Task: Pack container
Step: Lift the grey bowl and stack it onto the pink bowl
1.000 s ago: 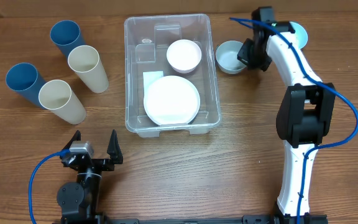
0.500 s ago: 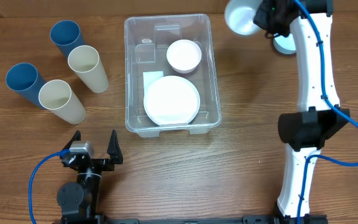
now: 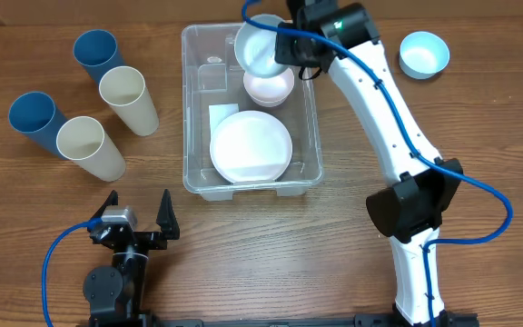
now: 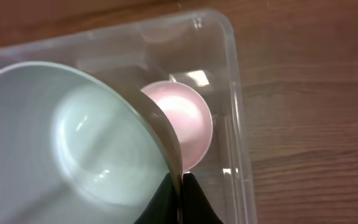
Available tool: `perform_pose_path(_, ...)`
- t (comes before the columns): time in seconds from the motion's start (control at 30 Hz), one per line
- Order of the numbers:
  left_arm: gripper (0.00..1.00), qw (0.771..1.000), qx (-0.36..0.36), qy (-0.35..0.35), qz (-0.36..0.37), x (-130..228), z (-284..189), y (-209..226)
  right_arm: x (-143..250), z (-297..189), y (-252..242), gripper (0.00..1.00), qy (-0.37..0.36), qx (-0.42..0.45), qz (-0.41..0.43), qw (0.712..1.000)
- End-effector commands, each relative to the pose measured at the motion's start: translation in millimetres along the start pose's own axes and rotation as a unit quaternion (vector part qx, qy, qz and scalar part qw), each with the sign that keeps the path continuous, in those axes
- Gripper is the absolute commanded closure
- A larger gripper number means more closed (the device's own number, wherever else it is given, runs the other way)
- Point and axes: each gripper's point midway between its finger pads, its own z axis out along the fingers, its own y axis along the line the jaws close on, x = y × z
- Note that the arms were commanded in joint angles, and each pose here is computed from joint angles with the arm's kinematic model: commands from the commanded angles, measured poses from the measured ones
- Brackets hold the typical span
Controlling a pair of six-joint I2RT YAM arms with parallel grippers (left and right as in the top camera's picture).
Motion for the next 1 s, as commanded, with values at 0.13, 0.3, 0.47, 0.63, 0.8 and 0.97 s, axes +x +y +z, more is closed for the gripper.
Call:
perform_pose_path(0.13, 0.0, 1.0, -0.004, -0.002, -0.004, -0.2, -0.4, 2.3, 7.1, 36.8, -9.4, 0.9, -0.008, 0.016, -0.002, 1.0)
perform_pose_path(0.3, 0.0, 1.0, -0.004, -0.002, -0.004, -0.2, -0.4, 2.3, 3.3, 40.8, -6.8, 0.41, -0.018, 0.011, -0.041, 0.999)
perform_pose_path(0.47, 0.0, 1.0, -0.004, -0.002, -0.004, -0.2, -0.4, 2.3, 6.0, 22.8, 24.0, 0.41, -0.011, -0.053, -0.106, 0.993)
perform_pose_path(0.63, 0.0, 1.0, -0.004, -0.002, -0.004, -0.2, -0.4, 2.3, 1.9, 7.2, 38.0, 0.4, -0.025, -0.065, -0.114, 0.991)
perform_pose_path(0.8, 0.0, 1.0, -0.004, -0.002, -0.004, -0.2, -0.4, 2.3, 21.6, 34.4, 30.3, 0.42, -0.001, -0.054, -0.119, 0.991)
perform_pose_path(0.97, 0.0, 1.0, -0.004, -0.002, -0.004, -0.2, -0.4, 2.3, 47.4, 67.9, 20.0, 0.43, 0.023, -0.044, -0.119, 0.992)
